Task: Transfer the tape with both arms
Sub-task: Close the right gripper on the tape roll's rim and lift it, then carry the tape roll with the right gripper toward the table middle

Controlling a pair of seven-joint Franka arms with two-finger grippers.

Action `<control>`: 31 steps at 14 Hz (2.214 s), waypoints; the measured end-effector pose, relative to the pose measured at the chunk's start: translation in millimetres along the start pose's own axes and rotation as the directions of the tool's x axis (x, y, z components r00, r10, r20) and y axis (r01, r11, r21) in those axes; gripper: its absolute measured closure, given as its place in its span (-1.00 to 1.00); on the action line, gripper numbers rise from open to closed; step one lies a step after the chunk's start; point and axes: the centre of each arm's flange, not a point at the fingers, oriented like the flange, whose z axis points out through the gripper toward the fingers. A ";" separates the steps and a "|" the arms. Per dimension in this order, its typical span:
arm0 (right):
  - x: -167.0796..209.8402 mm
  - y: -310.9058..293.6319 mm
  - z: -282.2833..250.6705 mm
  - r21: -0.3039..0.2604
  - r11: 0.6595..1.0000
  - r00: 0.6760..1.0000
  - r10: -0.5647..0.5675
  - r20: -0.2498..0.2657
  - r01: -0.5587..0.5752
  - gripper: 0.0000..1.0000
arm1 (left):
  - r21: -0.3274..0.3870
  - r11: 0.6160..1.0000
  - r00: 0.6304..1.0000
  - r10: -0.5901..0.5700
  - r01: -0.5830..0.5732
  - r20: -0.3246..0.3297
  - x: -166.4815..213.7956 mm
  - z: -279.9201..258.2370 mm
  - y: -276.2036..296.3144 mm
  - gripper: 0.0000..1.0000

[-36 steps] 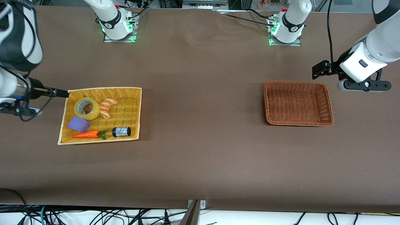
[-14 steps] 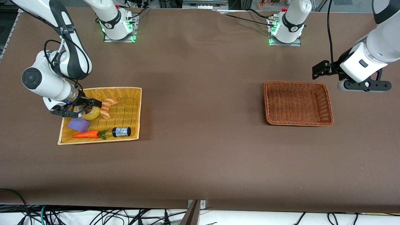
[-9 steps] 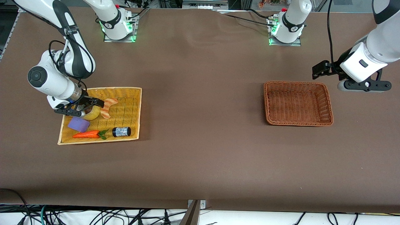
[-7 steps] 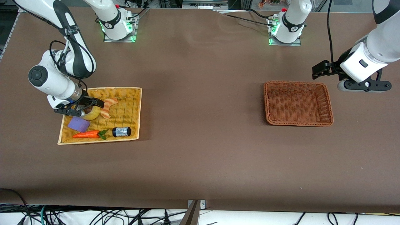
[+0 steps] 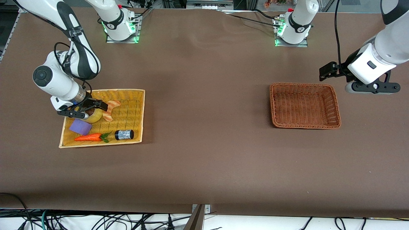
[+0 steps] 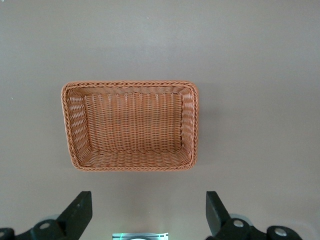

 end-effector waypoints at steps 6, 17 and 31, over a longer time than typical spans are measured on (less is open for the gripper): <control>-1.1 -0.9 5.3 0.000 1.000 1.000 -0.003 -0.005 0.003 -0.24 | 0.000 1.000 1.000 0.000 0.000 0.000 0.0 0.0 0.0 -1.00; -1.2 0.0 -13.9 0.004 0.996 0.996 -0.095 0.002 0.095 0.55 | 0.000 1.000 1.000 0.000 0.000 0.000 0.0 0.0 -0.2 -1.00; -85.3 -258.6 -161.9 0.083 0.995 0.998 0.063 -0.023 -0.061 0.56 | -0.001 1.000 1.000 -0.007 0.007 0.000 0.5 -0.1 -3.9 -1.00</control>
